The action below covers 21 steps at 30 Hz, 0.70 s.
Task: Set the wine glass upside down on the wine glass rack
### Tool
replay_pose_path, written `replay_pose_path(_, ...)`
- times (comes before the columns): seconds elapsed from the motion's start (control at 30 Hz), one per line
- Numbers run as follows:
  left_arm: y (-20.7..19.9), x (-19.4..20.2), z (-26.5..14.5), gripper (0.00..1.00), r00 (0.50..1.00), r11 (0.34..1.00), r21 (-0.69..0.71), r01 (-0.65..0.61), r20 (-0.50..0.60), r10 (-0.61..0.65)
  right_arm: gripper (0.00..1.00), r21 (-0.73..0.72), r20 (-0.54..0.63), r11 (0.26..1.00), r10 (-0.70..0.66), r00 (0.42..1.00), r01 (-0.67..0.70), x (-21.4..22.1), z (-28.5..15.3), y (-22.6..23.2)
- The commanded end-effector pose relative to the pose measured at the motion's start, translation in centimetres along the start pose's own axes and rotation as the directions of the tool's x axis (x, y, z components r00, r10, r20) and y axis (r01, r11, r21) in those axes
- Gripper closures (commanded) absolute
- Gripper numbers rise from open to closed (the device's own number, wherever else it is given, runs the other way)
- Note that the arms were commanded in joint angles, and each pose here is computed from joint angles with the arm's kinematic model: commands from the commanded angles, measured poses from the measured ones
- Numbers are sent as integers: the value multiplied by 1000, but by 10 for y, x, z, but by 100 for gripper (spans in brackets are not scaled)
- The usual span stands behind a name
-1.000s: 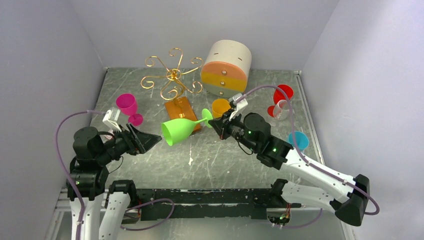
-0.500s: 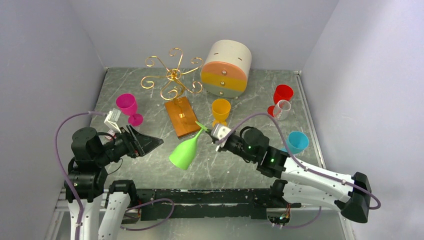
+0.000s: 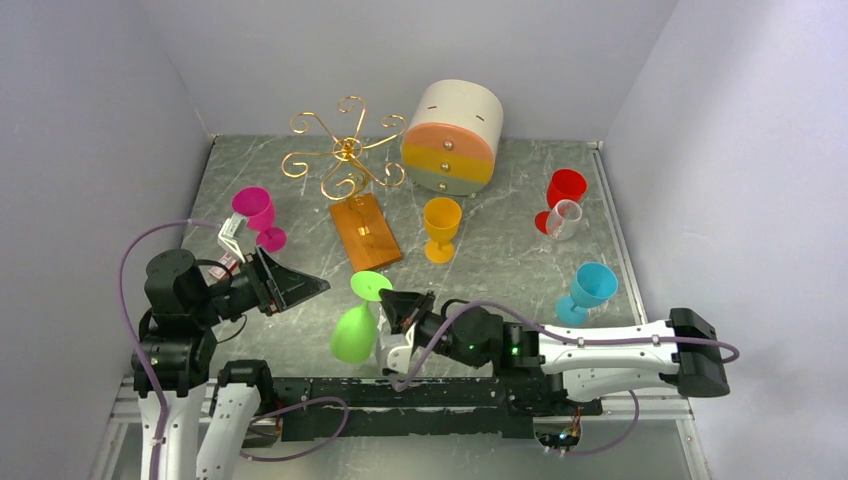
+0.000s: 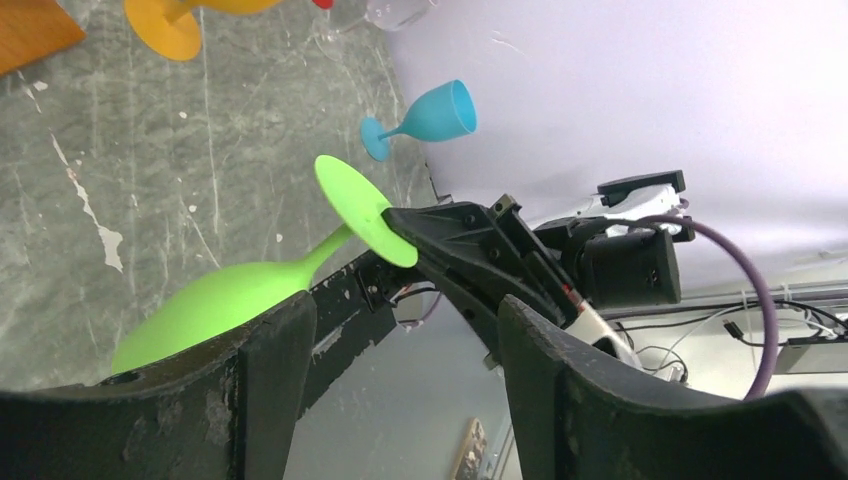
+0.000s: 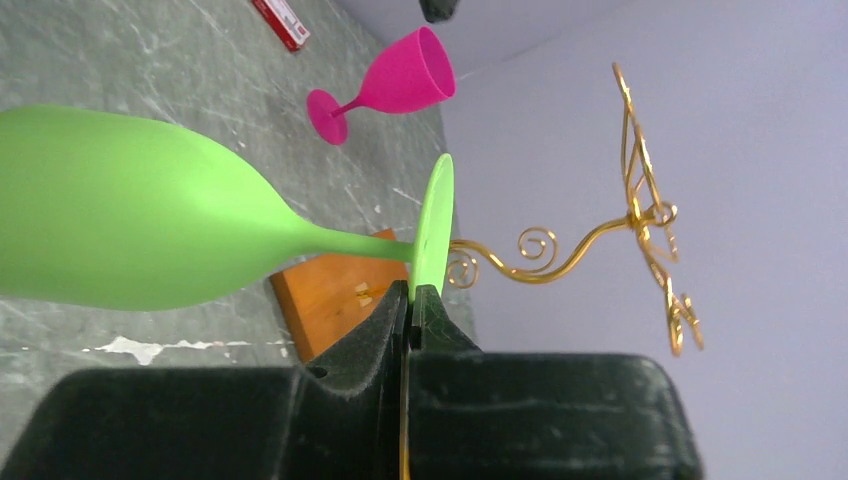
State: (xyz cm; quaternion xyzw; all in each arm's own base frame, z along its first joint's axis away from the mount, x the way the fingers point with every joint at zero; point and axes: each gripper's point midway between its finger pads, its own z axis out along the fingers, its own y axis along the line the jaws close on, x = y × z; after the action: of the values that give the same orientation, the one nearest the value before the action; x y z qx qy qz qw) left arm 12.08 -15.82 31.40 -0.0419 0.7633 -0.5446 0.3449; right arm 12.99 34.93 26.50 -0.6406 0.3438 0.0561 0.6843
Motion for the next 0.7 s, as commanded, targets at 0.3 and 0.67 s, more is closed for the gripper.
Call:
replay_pose_path(0.3,13,17,7,34,987,990,24,142,-83,-139,100,138,-56,952,-267,962,272,-41,15,-25)
replay_pose_path(0.67,14,20,9,48,979,984,40,175,-114,-169,100,139,-17,940,-312,950,311,-64,29,-15)
